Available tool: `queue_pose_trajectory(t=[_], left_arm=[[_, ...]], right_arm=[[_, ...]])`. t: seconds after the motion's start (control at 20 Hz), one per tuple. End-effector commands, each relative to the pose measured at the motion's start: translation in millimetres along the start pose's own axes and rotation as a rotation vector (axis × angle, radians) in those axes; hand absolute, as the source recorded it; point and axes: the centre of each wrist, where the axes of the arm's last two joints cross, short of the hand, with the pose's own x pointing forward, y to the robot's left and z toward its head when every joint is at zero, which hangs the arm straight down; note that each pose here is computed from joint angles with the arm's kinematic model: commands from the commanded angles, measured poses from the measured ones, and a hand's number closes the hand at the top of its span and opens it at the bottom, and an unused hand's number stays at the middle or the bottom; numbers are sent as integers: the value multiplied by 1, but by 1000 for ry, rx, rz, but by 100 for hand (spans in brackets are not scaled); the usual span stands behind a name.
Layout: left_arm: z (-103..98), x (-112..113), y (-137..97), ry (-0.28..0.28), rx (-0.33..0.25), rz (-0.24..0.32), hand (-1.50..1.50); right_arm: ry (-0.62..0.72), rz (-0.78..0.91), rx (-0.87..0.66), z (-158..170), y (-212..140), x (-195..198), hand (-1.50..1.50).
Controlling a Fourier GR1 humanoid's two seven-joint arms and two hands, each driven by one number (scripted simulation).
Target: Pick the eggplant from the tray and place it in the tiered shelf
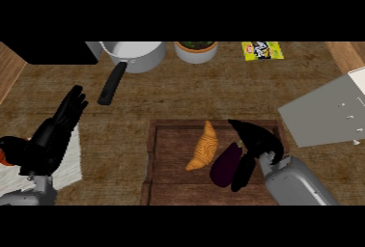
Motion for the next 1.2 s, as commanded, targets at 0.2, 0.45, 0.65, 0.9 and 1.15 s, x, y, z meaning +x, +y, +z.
queue_pose_trajectory(t=[0.2,0.45,0.65,0.9,1.15], left_arm=[[8,0,20,-17,21,11,0],[-7,-11,4,16,11,-11,0],[-8,12,-12,2,11,-4,0],[1,-9,10,17,14,8,0],[-4,14,-2,-1,-7,3,0]], right_arm=[[84,38,57,-6,17,-15,-150],[93,45,103,-22,33,-14,-150],[65,25,141,-17,35,-22,-150],[71,20,157,-27,61,-59,-150],[78,3,157,-40,61,-43,-150]])
